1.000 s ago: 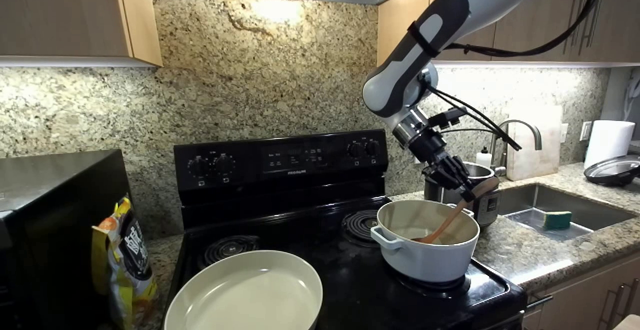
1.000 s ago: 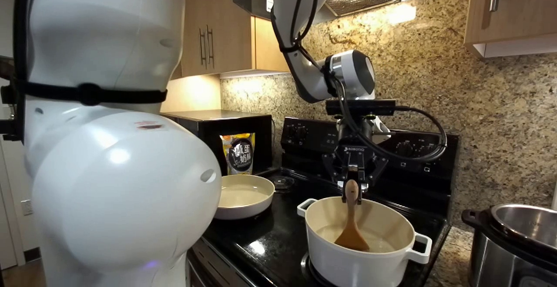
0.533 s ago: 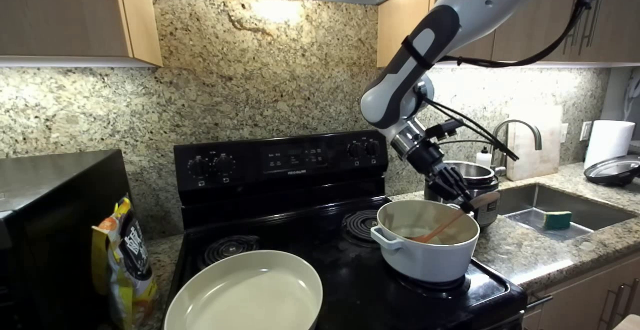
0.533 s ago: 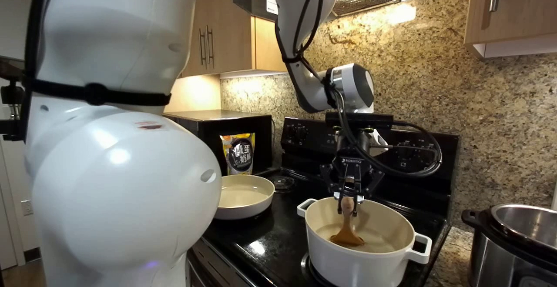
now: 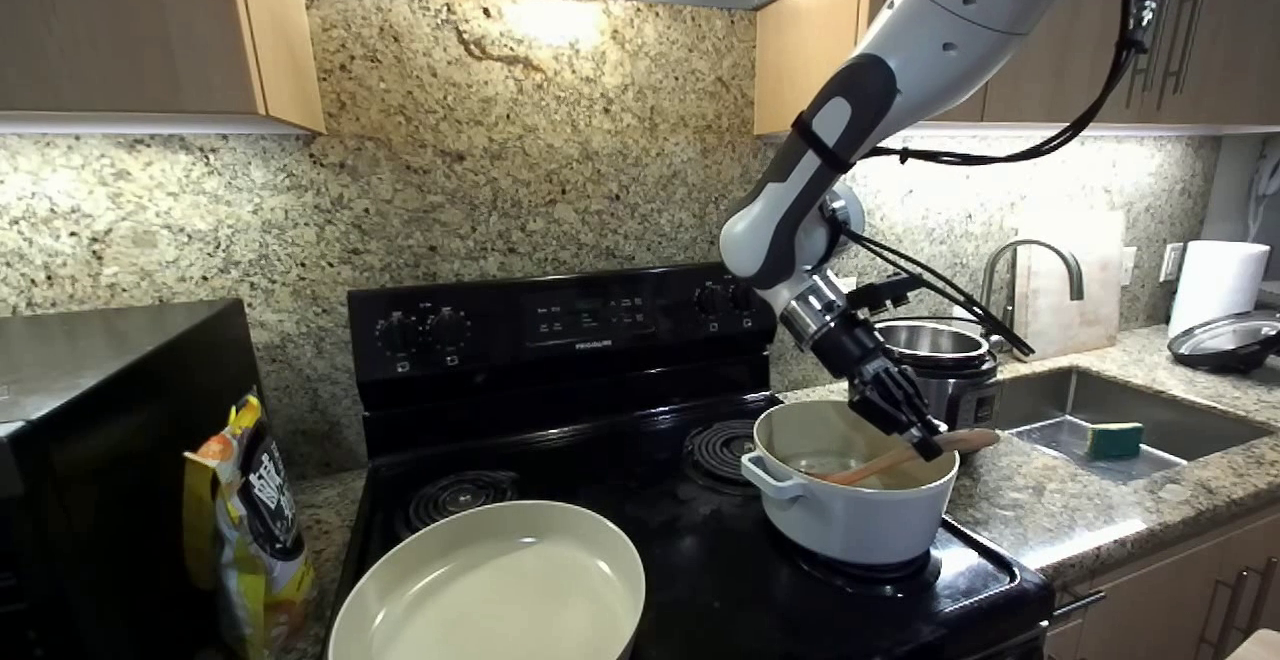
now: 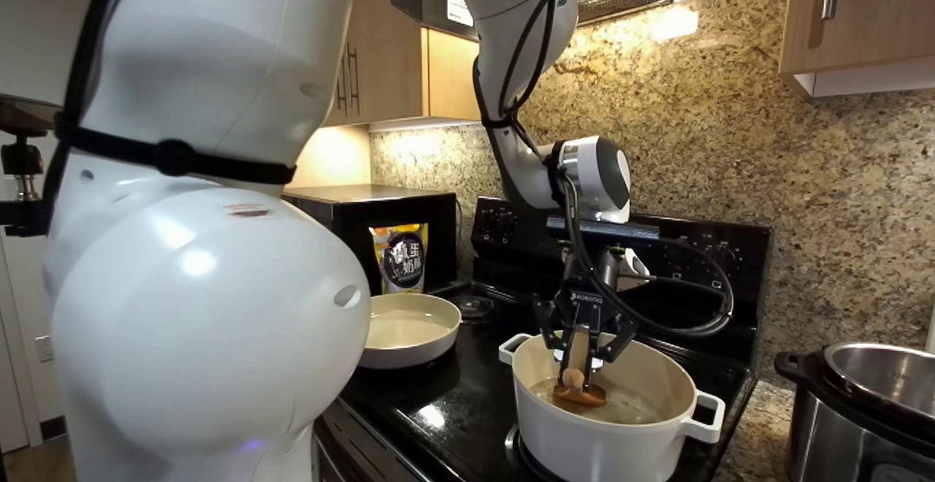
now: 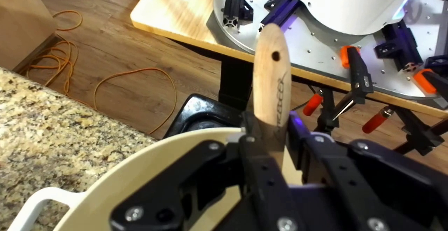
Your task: Use the wooden spatula to stir the water in the pot.
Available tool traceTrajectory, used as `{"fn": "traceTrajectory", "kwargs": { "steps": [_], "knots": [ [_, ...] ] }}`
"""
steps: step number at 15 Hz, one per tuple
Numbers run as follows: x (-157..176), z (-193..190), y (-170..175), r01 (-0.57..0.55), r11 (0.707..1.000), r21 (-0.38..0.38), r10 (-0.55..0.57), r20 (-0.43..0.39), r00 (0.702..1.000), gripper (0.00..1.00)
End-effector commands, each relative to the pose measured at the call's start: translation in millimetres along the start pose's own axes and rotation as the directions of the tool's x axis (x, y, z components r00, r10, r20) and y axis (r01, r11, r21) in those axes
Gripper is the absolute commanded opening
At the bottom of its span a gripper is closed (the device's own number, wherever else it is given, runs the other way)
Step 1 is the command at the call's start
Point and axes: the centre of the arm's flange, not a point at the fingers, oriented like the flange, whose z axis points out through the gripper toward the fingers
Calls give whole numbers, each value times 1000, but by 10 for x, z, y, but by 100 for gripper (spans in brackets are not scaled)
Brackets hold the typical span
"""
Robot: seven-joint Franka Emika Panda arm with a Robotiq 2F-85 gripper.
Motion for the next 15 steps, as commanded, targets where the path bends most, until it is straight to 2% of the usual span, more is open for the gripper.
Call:
{"fn": "traceTrajectory", "kwargs": {
  "steps": [1,11,13,15],
  "knots": [
    [90,58,39,29,998,48,-28,-24,999,6],
    [181,161,26,33,997,73,-33,-3,999,7],
    [170,168,21,28,997,78,-28,-9,1000,41],
    [171,160,21,25,996,82,-23,-21,1000,44]
  ]
}}
